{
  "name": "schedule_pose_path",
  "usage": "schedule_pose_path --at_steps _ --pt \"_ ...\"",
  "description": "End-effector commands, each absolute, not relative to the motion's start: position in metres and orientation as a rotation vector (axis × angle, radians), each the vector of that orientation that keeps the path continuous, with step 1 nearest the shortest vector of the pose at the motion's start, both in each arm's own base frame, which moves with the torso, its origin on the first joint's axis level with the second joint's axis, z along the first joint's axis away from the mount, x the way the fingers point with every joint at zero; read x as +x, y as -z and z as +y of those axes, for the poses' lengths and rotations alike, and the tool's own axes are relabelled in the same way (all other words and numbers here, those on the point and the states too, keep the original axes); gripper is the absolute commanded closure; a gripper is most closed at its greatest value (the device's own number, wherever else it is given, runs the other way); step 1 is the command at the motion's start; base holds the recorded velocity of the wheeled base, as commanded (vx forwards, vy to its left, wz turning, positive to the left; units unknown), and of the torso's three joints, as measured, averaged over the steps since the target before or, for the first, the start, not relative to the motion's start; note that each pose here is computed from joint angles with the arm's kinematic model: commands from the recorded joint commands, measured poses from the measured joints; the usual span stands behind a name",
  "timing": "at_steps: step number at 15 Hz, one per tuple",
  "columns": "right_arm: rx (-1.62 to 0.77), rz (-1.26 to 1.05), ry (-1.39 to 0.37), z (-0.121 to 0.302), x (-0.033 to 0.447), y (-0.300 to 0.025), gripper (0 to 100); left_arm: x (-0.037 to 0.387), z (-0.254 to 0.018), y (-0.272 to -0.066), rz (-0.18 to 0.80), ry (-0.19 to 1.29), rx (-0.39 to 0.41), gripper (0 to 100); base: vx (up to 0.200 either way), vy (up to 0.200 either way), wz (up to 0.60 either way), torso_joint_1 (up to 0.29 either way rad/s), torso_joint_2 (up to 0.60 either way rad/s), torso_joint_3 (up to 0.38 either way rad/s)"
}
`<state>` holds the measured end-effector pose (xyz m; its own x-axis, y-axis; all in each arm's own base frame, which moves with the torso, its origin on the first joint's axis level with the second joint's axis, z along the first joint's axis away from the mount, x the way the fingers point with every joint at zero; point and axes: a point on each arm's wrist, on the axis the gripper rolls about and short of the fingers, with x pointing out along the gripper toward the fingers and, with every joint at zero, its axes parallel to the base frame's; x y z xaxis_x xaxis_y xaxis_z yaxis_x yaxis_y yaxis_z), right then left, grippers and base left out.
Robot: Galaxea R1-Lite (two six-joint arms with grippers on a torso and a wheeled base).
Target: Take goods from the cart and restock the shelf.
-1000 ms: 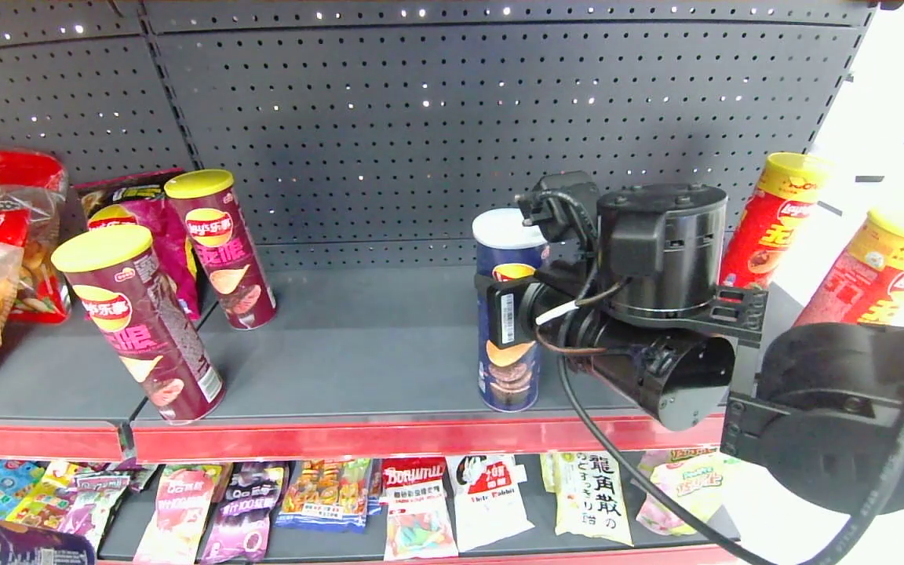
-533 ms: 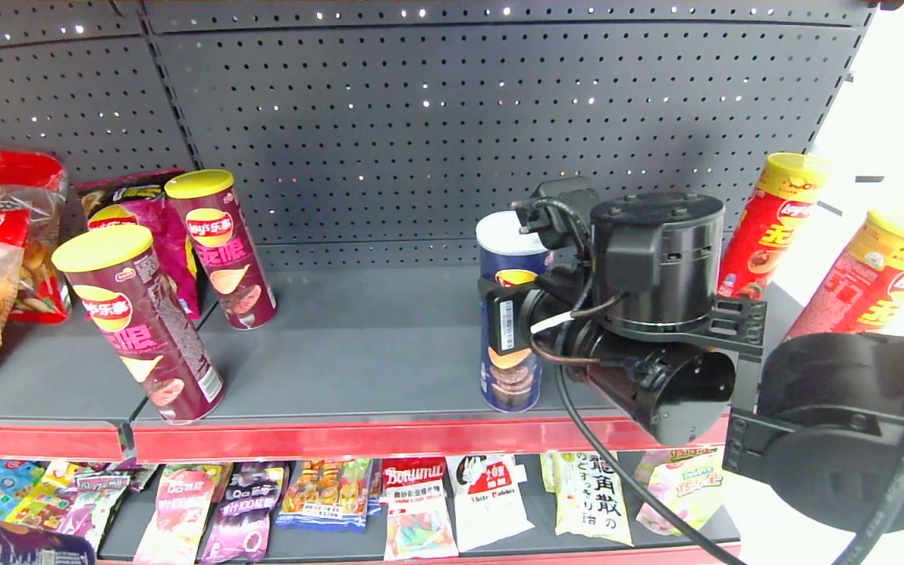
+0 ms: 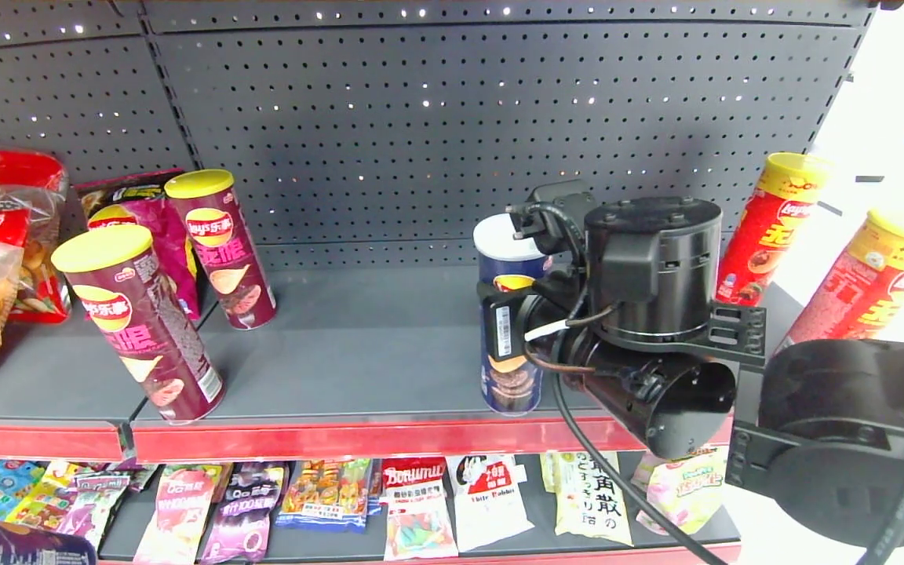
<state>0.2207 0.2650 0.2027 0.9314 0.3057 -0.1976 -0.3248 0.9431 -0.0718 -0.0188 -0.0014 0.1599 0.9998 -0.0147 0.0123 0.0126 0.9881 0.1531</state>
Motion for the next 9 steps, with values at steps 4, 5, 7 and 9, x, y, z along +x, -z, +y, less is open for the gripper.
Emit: schedule_pose_path --at_steps 4,5,7,9 --pt "-0.111 0.19 -0.333 0.2653 0.2161 -0.2013 100 -0.0189 -0.0014 -0.1598 -0.013 0.014 0.154 100 0.0 0.0 0.0 0.0 0.0 0.0" --pt "-0.111 0.19 -0.335 0.2656 0.2157 -0.2013 100 -0.0189 -0.0014 -0.1599 -0.015 0.014 0.154 100 0.0 0.0 0.0 0.0 0.0 0.0" --pt "-0.11 0.188 -0.333 0.2657 0.2158 -0.2017 100 -0.019 -0.0015 -0.1602 -0.015 0.013 0.154 100 0.0 0.0 0.0 0.0 0.0 0.0" --pt "-0.115 0.189 -0.31 0.2653 0.216 -0.2004 100 -0.019 -0.0015 -0.1602 -0.015 0.013 0.154 100 0.0 0.0 0.0 0.0 0.0 0.0"
